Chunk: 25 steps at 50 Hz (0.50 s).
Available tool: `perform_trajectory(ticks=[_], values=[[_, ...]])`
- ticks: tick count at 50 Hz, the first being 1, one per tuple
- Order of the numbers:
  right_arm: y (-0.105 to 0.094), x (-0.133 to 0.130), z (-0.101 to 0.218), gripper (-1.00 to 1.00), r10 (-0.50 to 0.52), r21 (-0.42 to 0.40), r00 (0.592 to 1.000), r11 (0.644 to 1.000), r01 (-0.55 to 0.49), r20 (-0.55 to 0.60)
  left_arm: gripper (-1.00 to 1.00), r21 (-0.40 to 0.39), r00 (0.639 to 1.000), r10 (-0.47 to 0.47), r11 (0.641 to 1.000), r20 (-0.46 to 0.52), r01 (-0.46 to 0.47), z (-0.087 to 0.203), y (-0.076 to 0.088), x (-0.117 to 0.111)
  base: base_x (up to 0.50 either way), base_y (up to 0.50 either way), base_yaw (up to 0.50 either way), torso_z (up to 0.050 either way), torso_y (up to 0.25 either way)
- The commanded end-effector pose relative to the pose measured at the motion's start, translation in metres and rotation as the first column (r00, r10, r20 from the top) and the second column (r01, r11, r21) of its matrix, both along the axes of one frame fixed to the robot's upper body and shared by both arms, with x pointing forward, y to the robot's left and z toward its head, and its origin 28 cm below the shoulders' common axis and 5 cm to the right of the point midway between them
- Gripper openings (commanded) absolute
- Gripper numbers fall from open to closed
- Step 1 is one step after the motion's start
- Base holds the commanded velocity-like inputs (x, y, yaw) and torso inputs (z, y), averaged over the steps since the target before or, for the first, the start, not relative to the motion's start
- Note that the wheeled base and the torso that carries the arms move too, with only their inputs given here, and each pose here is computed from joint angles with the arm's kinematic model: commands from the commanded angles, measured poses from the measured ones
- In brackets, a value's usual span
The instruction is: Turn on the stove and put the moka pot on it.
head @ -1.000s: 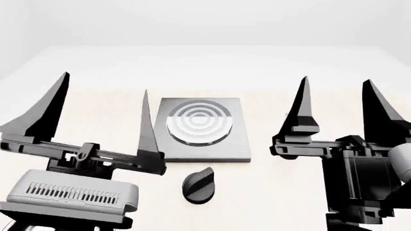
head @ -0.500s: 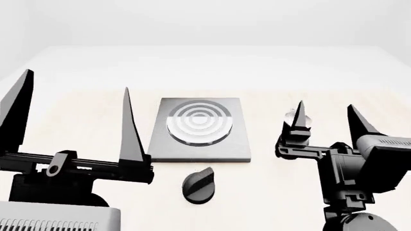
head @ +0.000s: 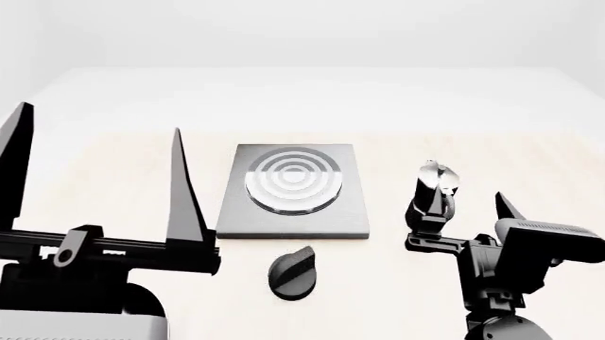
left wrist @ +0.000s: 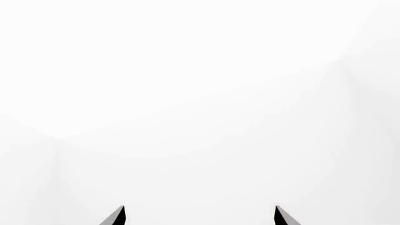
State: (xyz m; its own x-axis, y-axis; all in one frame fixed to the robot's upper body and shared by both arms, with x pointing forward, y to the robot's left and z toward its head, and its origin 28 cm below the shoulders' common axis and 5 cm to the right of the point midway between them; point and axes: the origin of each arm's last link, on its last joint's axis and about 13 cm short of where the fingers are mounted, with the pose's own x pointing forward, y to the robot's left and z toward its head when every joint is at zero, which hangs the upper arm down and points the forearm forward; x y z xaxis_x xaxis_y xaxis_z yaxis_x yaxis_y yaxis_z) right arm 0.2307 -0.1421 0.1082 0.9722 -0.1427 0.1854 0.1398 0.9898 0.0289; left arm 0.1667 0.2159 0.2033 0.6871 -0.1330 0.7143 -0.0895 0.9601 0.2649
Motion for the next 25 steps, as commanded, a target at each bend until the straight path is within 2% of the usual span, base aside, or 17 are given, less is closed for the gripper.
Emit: perform_trajectory(ticks=[1, 2, 9, 14, 15, 25], values=[[-0.004, 0.007, -0.023, 1.0, -0.021, -0.005, 0.997, 1.0, 0.021, -0.072, 1.0, -0.004, 1.0, 0.002, 1.0, 0.002, -0.002, 0.0, 0.0, -0.002, 0.0, 0.0, 0.0, 0.0, 0.0], [-0.004, 0.007, -0.031, 1.0, -0.022, -0.005, 0.997, 1.0, 0.022, -0.073, 1.0, -0.006, 1.0, 0.001, 1.0, 0.002, -0.001, 0.0, 0.0, -0.002, 0.0, 0.0, 0.0, 0.0, 0.0], [-0.006, 0.014, -0.028, 1.0, -0.023, -0.015, 0.996, 1.0, 0.022, -0.09, 1.0, -0.005, 1.0, 0.001, 1.0, 0.0, -0.001, -0.001, 0.0, -0.002, 0.0, 0.0, 0.0, 0.0, 0.0], [-0.01, 0.019, -0.048, 1.0, -0.026, -0.038, 0.993, 0.999, 0.021, -0.115, 1.0, -0.005, 1.0, 0.001, 1.0, -0.004, -0.001, -0.002, 0.0, -0.001, 0.0, 0.0, 0.0, 0.0, 0.0], [-0.011, 0.02, -0.04, 1.0, -0.024, -0.041, 0.992, 0.999, 0.019, -0.122, 1.0, -0.007, 1.0, 0.0, 1.0, -0.004, 0.0, -0.002, 0.0, -0.001, 0.0, 0.0, 0.0, 0.0, 0.0], [-0.016, 0.023, -0.051, 1.0, -0.032, -0.063, 0.987, 0.998, 0.023, -0.157, 1.0, -0.005, 1.0, -0.004, 1.0, -0.007, 0.004, -0.003, -0.001, 0.0, 0.0, 0.0, 0.0, 0.0, 0.0]])
